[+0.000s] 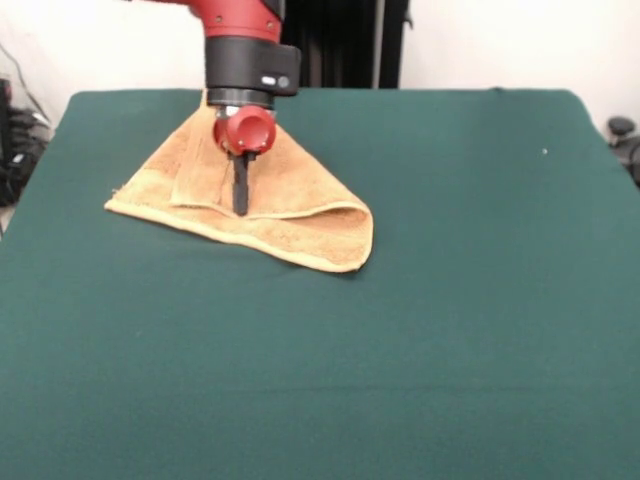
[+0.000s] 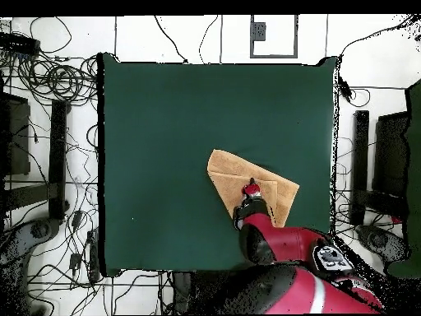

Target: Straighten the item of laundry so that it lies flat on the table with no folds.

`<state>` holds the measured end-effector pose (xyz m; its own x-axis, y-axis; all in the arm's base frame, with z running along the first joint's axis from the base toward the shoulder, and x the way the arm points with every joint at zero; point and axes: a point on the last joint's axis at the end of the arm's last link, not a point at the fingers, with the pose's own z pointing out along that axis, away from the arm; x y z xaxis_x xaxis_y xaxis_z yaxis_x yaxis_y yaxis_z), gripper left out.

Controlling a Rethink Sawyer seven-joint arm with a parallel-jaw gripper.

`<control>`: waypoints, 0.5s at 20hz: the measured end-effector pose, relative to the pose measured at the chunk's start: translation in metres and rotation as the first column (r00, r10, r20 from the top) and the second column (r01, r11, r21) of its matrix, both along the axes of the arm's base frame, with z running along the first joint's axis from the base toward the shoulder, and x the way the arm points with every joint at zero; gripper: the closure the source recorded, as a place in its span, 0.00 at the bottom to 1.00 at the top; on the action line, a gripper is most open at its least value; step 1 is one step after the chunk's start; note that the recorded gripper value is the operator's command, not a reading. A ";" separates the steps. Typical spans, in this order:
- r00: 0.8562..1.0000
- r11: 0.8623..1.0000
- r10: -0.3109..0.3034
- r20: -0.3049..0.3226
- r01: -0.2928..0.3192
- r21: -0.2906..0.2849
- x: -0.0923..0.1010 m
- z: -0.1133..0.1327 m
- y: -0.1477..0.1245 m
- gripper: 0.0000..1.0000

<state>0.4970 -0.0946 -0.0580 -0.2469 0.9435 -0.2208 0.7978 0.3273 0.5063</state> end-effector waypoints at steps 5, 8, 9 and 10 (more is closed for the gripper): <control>1.000 0.999 -0.025 -0.012 0.025 -0.030 0.002 0.000 0.005 1.00; 0.999 0.999 -0.031 -0.019 0.031 -0.045 0.003 0.001 0.007 1.00; 0.999 0.998 -0.032 -0.020 0.031 -0.045 0.003 0.001 0.007 1.00; 0.999 0.998 -0.035 -0.026 0.034 -0.044 0.004 0.001 0.006 1.00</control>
<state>0.5009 -0.0886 -0.0567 -0.2209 0.9412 -0.2557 0.8221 0.3208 0.4704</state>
